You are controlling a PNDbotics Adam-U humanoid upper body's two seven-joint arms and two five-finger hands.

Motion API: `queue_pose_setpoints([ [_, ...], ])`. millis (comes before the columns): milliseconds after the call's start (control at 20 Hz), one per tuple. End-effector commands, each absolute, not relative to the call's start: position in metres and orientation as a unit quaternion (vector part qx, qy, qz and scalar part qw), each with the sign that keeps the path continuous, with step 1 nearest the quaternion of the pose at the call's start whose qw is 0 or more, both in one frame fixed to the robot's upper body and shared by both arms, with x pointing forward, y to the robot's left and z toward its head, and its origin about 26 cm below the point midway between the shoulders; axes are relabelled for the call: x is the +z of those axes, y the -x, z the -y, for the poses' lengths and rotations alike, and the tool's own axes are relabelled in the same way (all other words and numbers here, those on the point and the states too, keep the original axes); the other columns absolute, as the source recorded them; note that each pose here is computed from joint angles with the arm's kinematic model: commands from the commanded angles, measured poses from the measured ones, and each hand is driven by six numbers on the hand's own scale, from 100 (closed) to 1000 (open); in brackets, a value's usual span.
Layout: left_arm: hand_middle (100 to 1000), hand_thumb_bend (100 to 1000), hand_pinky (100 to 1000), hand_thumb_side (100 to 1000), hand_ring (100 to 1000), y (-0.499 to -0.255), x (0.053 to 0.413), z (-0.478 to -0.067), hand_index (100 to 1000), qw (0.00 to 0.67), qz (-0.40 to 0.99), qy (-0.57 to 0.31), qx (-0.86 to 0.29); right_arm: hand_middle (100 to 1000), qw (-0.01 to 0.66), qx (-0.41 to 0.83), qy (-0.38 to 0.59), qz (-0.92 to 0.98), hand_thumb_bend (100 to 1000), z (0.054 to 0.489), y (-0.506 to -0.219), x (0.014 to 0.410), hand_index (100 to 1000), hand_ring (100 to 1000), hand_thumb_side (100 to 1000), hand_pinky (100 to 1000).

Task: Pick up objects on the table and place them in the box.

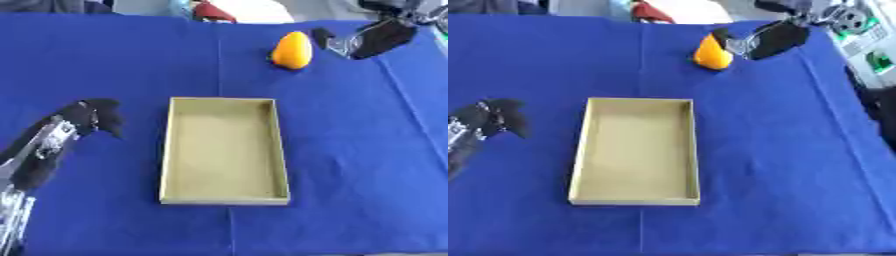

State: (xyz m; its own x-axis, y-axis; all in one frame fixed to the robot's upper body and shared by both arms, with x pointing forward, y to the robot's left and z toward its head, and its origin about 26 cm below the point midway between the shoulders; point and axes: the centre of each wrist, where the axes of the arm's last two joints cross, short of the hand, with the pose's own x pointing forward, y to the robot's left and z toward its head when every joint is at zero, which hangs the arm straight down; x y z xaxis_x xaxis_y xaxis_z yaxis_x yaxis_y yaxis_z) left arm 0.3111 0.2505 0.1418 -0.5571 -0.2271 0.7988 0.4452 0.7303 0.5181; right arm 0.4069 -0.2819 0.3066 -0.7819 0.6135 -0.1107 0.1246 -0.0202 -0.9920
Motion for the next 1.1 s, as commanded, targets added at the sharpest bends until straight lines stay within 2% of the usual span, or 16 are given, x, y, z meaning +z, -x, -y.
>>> queue_pose_setpoints([
  [50, 628, 120, 743, 1000, 603, -0.310, 0.151, -0.251, 849, 0.451, 0.808, 0.065, -0.372, 834, 0.209, 0.647, 0.295, 0.671, 100, 0.299, -0.414, 0.318, 964, 822, 666, 782],
  [550, 627, 117, 742, 1000, 602, -0.310, 0.152, -0.248, 849, 0.445, 0.808, 0.071, -0.380, 824, 0.284, 0.603, 0.324, 0.671, 100, 0.317, -0.453, 0.305, 952, 815, 687, 773],
  [1100, 627, 119, 743, 1000, 600, -0.311, 0.153, -0.245, 849, 0.441, 0.805, 0.075, -0.391, 822, 0.383, 0.551, 0.356, 0.650, 100, 0.332, -0.485, 0.269, 948, 815, 797, 770],
])
